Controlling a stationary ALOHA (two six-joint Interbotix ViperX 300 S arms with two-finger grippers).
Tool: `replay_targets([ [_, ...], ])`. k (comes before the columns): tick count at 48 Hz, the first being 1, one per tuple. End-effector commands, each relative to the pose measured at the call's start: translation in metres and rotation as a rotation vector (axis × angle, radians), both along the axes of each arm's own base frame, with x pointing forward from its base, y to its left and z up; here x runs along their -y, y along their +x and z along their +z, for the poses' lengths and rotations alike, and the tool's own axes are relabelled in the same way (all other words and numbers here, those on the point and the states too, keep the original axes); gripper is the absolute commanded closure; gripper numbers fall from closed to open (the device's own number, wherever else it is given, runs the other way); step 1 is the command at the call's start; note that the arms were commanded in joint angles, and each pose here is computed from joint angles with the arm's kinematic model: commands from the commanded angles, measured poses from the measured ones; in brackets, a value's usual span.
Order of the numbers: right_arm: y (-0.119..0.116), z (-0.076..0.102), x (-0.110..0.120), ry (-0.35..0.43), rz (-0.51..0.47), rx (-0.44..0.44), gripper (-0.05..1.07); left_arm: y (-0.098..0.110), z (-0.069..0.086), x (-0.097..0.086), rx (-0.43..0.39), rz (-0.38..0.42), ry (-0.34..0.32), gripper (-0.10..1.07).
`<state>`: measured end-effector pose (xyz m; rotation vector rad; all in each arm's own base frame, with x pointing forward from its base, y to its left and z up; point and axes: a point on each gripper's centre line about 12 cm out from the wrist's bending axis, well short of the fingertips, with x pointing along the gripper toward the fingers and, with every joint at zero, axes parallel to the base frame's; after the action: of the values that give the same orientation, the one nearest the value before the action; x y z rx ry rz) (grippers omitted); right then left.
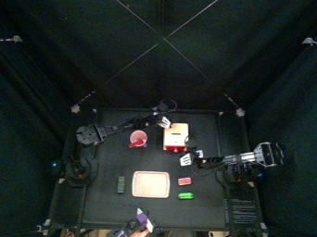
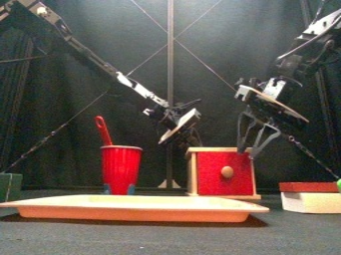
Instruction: Grab drawer
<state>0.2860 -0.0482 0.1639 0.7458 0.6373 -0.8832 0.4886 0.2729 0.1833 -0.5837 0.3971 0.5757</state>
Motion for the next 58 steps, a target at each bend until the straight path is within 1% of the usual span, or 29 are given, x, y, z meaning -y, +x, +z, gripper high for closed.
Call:
replay_targets([
  [1,0.008,0.008,0.0,-0.004,0.006,0.023,0.27,0.002,0.016,-0.006,0.028,0.003,0.02,0.5],
  [12,0.017,0.005,0.001,-0.007,0.005,0.011,0.27,0.001,0.017,-0.002,0.014,-0.014,0.039,0.5],
  [19,0.026,0.003,0.001,-0.009,0.004,0.006,0.26,0.002,0.012,-0.001,-0.007,-0.029,0.055,0.5],
  [24,0.031,0.001,0.002,-0.006,-0.002,-0.001,0.26,0.002,0.004,-0.002,-0.023,-0.03,0.052,0.5],
  [32,0.036,0.0,0.006,0.002,-0.023,-0.004,0.26,0.002,0.004,-0.002,-0.024,-0.031,0.054,0.5],
  [40,0.041,-0.001,0.011,-0.003,-0.059,-0.013,0.26,0.003,0.007,-0.003,-0.02,-0.032,0.059,0.5],
  [43,0.041,-0.004,0.012,-0.001,-0.08,-0.035,0.26,0.002,0.012,-0.003,-0.01,-0.032,0.074,0.5],
  [47,0.04,-0.008,0.012,0.01,-0.11,-0.057,0.26,0.0,0.025,-0.002,0.004,-0.035,0.103,0.5],
  [51,0.04,-0.009,0.013,0.016,-0.135,-0.066,0.26,-0.003,0.03,0.0,0.009,-0.037,0.121,0.5],
  [52,0.04,-0.009,0.013,0.016,-0.138,-0.068,0.26,-0.003,0.031,0.001,0.009,-0.04,0.125,0.51],
  [56,0.041,-0.01,0.012,0.014,-0.142,-0.073,0.26,0.001,0.033,0.014,0.001,-0.074,0.141,0.52],
  [58,0.042,-0.01,0.012,0.014,-0.14,-0.071,0.26,0.002,0.033,0.02,-0.011,-0.096,0.162,0.53],
])
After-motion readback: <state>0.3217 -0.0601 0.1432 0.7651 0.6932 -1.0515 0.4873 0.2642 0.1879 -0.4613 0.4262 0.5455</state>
